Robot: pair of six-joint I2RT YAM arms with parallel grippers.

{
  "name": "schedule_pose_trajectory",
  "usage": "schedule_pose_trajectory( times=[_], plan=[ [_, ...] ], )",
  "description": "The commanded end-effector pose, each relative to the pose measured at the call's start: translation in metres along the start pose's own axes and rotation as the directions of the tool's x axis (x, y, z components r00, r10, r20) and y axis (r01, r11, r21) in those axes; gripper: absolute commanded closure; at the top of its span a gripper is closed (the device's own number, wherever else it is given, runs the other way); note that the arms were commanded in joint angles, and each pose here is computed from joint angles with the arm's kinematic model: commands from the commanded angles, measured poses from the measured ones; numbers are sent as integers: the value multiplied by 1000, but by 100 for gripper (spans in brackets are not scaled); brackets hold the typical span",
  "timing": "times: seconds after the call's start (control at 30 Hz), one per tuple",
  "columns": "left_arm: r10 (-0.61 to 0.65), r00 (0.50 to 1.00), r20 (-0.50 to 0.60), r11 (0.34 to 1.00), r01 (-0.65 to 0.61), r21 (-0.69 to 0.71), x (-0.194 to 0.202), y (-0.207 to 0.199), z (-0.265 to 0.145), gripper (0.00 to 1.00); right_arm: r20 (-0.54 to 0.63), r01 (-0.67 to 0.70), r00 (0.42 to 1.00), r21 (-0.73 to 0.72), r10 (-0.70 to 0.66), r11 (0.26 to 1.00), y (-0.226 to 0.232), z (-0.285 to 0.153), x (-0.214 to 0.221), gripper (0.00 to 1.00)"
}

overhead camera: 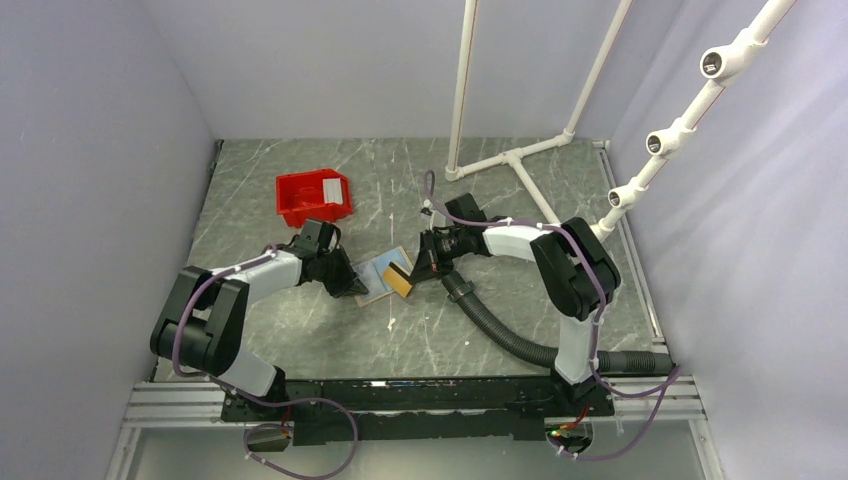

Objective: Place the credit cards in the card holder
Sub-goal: Insert the credit card into the card holder.

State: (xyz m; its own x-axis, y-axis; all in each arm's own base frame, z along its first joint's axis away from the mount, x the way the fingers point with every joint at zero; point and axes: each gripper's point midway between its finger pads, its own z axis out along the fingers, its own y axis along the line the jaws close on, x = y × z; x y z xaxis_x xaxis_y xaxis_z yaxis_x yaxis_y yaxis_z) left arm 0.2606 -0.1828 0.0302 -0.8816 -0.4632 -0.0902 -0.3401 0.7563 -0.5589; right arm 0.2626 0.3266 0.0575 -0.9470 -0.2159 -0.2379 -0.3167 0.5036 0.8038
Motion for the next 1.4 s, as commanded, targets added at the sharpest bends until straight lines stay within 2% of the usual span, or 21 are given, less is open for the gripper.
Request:
schedule_pose_trajectory(
  times=[0.0,0.33,1.37],
  plan=[
    [4,999,37,998,-2,-60,0,15,-2,100,28,48,999,-46,-47,998,12,0,-17,100],
    [-30,999,27,996,33,-85,10,29,0,100,60,72,996,-84,-67,994,22,-3,-22,100],
    [-40,999,27,996,42,-82,13,32,0,100,19,55,998,-113,-53,992,10,19,-19,100]
  ],
)
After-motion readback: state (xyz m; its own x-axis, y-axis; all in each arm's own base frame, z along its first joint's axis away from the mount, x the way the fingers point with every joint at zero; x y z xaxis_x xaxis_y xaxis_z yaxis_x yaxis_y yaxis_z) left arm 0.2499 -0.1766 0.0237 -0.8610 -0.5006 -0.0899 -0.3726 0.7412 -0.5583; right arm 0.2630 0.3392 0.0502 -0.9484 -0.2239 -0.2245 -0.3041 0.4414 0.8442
